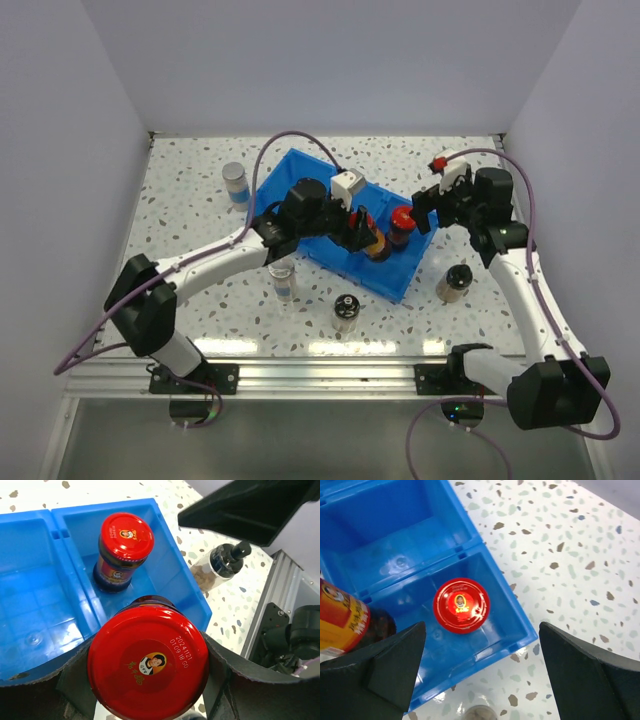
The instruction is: Organize the condiment bottles
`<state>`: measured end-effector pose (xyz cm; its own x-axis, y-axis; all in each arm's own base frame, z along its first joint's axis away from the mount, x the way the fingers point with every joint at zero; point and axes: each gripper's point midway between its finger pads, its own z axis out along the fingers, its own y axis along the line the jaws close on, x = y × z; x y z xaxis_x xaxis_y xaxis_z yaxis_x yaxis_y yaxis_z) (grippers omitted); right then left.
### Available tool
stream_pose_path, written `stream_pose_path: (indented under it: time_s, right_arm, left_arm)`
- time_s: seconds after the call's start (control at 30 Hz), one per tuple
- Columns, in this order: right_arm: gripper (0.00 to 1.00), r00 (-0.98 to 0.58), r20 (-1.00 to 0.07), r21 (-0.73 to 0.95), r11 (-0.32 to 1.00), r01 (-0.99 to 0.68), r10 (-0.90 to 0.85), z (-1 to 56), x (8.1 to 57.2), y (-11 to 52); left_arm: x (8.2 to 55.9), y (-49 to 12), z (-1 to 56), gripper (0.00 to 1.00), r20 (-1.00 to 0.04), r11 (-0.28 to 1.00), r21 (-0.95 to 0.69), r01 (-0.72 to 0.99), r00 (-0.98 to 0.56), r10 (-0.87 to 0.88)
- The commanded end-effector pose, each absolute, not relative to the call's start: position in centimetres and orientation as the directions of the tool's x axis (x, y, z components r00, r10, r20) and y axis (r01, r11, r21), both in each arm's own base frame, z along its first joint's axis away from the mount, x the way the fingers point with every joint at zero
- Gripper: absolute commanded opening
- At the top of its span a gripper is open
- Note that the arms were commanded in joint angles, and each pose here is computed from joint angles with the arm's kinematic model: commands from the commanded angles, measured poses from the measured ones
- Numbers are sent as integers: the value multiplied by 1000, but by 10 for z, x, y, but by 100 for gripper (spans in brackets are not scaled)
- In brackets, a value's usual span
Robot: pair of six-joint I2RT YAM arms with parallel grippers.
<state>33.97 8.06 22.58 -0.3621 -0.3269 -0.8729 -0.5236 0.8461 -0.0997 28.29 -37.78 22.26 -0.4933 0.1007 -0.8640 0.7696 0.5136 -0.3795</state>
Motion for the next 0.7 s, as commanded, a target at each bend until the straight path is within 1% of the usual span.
stream_pose_path:
  time_s: [0.0, 0.03, 0.07, 0.1, 0.17, 0.23, 0.27, 0.33, 0.37, 0.4, 0.43, 0.5, 0.57, 0.6, 0.63, 0.67]
  right_arm:
    - [99, -299, -915, -132, 901, -413, -271, 252, 352, 64]
    - [99, -296, -918, -132, 907, -401, -264, 253, 353, 62]
    - [99, -290, -920, -136, 910, -391, -262, 255, 352, 60]
    - [99, -294, -920, -137, 914, -381, -260, 255, 352, 58]
    - [99, -289, -922, -140, 917, -373, -258, 256, 353, 56]
    - [99, -291, -921, -143, 922, -360, -257, 257, 354, 54]
    - [99, -292, -921, -144, 923, -358, -257, 257, 354, 53]
    - [99, -294, -921, -145, 925, -352, -256, 256, 354, 52]
    - [99, -293, -921, -146, 926, -349, -256, 257, 354, 51]
    - [99, -293, -922, -147, 927, -346, -255, 257, 355, 51]
    - [99, -294, -921, -147, 926, -348, -256, 257, 354, 51]
    - [99, -292, -921, -148, 927, -345, -256, 257, 354, 50]
    - [99, -291, -922, -149, 927, -343, -256, 257, 355, 50]
    - [99, -291, -922, -149, 927, -345, -257, 257, 355, 50]
    - [99, -293, -921, -149, 927, -344, -256, 257, 355, 50]
    - [99, -291, -921, -151, 927, -344, -258, 257, 354, 50]
  left_arm:
    - [300, -414, 283, 0, -943, 464, -300, 834, -332, -12]
    - [301, -420, 287, 0, -949, 462, -283, 841, -316, -7]
    - [303, -426, 272, 0, -943, 472, -281, 836, -333, 27]
    - [303, -435, 276, 0, -949, 474, -261, 841, -314, 35]
    - [301, -447, 252, 0, -936, 484, -252, 838, -338, 98]
    - [307, -454, 248, 0, -938, 503, -222, 835, -324, 124]
    - [306, -459, 229, 0, -923, 514, -217, 830, -345, 167]
    - [310, -462, 218, 0, -915, 535, -194, 823, -349, 205]
    - [308, -465, 201, 0, -898, 540, -185, 821, -365, 246]
    - [311, -467, 199, 0, -900, 553, -158, 818, -350, 260]
    - [311, -467, 184, 1, -884, 563, -145, 814, -362, 297]
    - [312, -470, 179, 5, -880, 577, -103, 810, -344, 326]
    - [309, -473, 168, 13, -865, 580, -85, 810, -349, 360]
    - [309, -475, 170, 18, -867, 579, -71, 812, -337, 367]
    - [311, -473, 165, 27, -861, 596, -51, 801, -337, 380]
    - [308, -476, 166, 31, -862, 593, -39, 804, -327, 387]
